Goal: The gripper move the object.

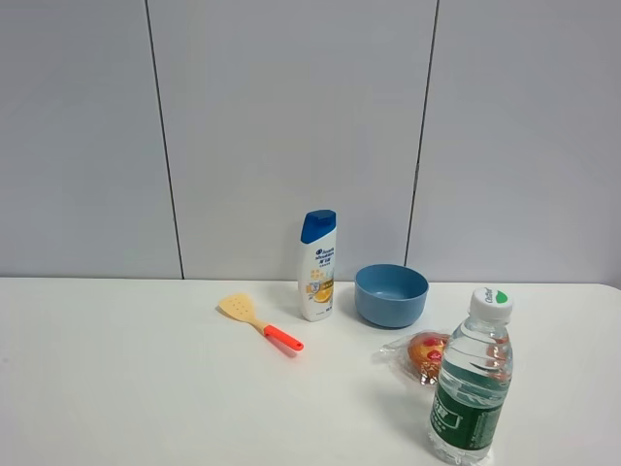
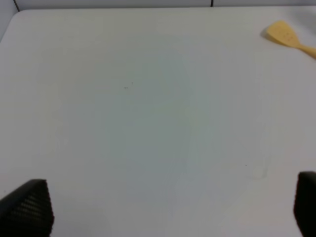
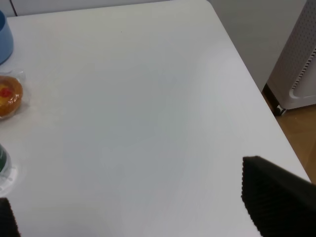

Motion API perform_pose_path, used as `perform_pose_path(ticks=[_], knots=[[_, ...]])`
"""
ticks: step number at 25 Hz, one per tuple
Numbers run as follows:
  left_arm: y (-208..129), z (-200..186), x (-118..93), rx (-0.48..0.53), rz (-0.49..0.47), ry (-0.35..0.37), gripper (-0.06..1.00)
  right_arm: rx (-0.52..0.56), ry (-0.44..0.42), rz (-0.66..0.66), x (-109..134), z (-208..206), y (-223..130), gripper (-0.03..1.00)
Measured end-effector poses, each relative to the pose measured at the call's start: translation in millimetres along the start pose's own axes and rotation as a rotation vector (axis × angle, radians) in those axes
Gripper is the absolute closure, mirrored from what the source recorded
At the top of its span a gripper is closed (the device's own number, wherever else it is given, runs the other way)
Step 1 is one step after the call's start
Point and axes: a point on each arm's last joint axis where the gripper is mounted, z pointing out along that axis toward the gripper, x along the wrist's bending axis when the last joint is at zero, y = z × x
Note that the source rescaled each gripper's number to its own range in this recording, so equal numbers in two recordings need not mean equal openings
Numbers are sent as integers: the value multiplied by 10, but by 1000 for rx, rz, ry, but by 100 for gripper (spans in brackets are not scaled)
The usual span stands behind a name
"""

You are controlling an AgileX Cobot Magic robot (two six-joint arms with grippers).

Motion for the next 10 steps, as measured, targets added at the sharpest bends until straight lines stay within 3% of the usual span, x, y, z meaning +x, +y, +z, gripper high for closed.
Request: perform_pose_path(ticks=[10], knots=[[0, 0, 0, 0, 0, 0, -6, 0, 0, 0, 0, 0, 0, 6]])
